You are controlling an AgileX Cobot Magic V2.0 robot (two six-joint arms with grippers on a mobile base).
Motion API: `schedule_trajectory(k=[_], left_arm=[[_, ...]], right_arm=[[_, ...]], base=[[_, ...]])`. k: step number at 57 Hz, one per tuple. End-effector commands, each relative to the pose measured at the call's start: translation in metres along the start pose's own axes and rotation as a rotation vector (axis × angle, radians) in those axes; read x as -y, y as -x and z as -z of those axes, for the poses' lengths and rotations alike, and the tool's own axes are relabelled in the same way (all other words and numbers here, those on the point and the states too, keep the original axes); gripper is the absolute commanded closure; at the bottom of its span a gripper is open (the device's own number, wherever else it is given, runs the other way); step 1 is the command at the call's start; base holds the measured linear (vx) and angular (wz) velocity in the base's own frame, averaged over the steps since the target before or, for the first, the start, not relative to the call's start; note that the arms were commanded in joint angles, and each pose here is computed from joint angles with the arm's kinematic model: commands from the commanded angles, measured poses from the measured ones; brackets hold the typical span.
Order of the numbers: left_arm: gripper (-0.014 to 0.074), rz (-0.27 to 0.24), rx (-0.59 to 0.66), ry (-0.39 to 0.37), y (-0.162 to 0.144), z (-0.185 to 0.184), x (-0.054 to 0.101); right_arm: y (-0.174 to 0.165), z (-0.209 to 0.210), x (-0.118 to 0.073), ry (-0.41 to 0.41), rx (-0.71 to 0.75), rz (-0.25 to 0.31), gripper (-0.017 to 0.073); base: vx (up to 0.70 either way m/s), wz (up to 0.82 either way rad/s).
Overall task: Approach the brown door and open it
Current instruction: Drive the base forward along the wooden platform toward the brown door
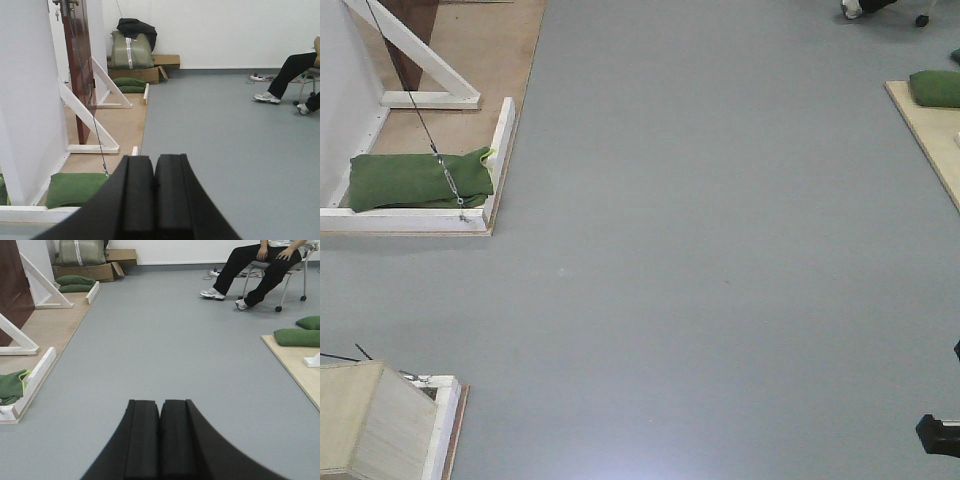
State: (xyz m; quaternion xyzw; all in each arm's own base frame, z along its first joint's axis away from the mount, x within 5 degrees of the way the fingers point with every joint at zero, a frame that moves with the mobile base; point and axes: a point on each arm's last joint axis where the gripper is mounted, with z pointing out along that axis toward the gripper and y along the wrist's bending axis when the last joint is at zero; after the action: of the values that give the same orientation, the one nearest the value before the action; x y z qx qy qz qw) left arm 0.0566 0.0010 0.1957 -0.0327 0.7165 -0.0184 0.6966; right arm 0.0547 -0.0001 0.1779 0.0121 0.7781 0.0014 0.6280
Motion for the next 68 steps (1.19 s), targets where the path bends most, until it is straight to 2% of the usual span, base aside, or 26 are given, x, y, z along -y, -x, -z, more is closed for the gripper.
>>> schedule_trajectory(k=[1,40,56,68], left_arm=[[0.0597,0.003,0.111,-0.007,0.0138,0.0027,0.0008],[0.0597,0.003,0.112,-0.007,0.0138,0.0027,0.0008],[0.0597,0.004,0.11,-0.041,0.0138,0.0029,0.0027],[0.0597,0.004,0.111,-0.035,0.0138,0.0029,0.0024]], right_arm=[[0.0059,0.0005,0.0005,-0.007,0.087,0.005,0.0559],[0.0061,0.0007,0.0005,-0.007,0.09,0.006,0.0559],[0.006,0.0007,0.0005,-0.007,0.09,0.006,0.0559],[0.006,0.0007,0.0005,-0.007,0.09,0.006,0.0559]], base=[[0.0,0.0],[0.0,0.0],[0.02,0.0],[0.07,0.0]])
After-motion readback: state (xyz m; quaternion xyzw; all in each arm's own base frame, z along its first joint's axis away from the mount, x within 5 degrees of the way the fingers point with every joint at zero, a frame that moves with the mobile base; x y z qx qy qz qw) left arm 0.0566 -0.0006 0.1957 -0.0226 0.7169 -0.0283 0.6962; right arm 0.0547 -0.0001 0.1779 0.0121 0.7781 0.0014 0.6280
